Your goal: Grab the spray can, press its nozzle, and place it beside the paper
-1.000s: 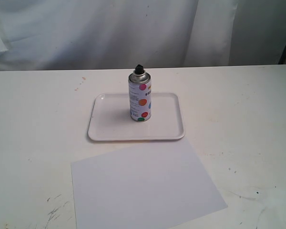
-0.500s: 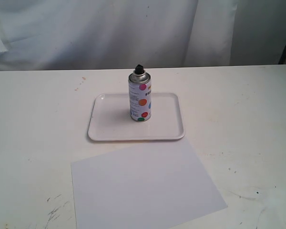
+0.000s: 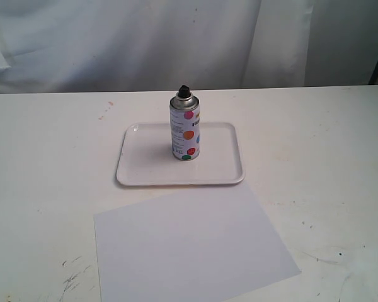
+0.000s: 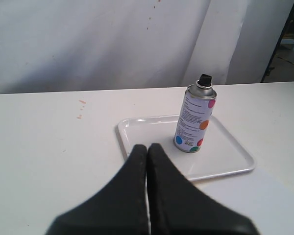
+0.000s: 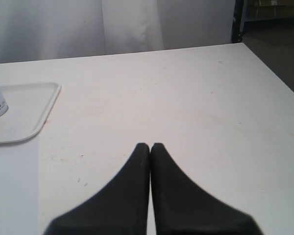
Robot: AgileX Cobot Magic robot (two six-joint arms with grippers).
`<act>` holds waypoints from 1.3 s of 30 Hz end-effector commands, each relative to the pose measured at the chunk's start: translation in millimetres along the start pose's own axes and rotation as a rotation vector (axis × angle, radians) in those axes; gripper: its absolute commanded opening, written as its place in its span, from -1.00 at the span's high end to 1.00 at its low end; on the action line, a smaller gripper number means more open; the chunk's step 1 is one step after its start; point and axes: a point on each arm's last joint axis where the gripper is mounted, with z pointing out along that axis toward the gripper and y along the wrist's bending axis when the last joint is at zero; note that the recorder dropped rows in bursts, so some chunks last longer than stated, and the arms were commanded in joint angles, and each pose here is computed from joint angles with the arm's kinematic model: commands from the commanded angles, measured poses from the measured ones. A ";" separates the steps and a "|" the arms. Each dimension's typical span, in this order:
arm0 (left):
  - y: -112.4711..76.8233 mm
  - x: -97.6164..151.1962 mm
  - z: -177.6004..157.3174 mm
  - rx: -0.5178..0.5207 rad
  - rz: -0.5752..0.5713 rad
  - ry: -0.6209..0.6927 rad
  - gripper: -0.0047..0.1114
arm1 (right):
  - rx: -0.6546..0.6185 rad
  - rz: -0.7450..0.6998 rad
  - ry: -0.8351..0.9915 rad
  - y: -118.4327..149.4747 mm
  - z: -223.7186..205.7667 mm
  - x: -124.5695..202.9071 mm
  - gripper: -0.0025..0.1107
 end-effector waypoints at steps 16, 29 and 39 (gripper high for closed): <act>18.2 -20.1 -60.1 -0.344 0.233 -0.312 0.92 | 0.005 0.001 -0.013 -0.3 0.2 -0.1 0.96; 14.4 -4.0 -65.0 -0.318 0.217 -0.319 0.92 | 0.005 0.001 -0.013 -0.3 0.2 -0.1 0.96; 24.3 48.2 -64.9 -0.381 0.070 -0.184 0.92 | 0.005 0.001 -0.013 -0.3 0.2 -0.1 0.96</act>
